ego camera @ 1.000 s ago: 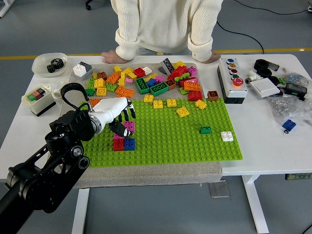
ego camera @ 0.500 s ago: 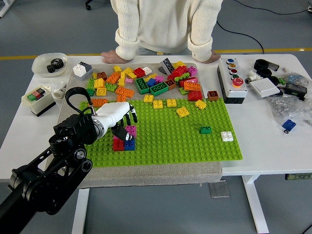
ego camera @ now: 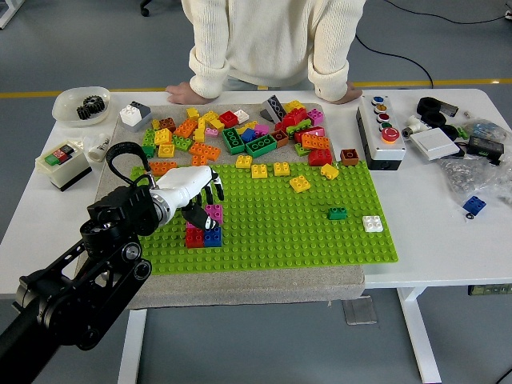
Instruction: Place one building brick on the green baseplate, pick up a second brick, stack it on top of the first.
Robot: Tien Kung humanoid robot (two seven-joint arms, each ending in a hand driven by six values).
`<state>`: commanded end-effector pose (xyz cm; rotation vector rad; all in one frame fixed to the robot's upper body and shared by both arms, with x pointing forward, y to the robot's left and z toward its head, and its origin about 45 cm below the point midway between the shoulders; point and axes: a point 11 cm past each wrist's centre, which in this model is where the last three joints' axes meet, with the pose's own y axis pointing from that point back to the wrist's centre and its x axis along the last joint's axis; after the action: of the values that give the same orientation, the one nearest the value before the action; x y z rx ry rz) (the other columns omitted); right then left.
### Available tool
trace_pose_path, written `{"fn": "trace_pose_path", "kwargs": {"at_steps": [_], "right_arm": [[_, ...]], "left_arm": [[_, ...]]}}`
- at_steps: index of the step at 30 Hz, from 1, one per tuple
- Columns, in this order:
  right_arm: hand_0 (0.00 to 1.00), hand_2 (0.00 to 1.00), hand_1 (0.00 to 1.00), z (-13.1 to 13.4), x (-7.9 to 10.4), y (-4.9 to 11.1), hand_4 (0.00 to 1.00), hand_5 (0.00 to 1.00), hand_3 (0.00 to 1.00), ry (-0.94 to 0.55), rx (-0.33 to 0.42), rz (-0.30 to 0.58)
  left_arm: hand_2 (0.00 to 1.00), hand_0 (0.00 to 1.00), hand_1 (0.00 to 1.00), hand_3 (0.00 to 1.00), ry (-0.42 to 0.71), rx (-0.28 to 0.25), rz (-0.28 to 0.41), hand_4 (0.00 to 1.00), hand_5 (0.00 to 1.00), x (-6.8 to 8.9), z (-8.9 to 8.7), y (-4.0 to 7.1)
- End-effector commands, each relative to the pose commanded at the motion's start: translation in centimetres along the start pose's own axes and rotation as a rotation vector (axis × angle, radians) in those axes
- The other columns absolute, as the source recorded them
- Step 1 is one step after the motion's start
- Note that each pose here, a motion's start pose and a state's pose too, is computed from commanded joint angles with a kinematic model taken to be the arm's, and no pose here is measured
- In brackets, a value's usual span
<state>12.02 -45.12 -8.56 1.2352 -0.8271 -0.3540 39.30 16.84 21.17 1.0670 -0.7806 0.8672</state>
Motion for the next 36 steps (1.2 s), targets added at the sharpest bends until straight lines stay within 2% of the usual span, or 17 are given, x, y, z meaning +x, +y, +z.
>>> {"fn": "trace_pose_path", "kwargs": {"at_steps": [36], "right_arm": [[0.741,0.710,0.641,-0.05,-0.05,0.00,0.831,0.411,0.592,0.003,0.001,-0.001]], "left_arm": [[0.444,0.495,0.425,0.527,-0.013,0.004,-0.009,0.868,0.002,-0.34,-0.16,-0.23]]}}
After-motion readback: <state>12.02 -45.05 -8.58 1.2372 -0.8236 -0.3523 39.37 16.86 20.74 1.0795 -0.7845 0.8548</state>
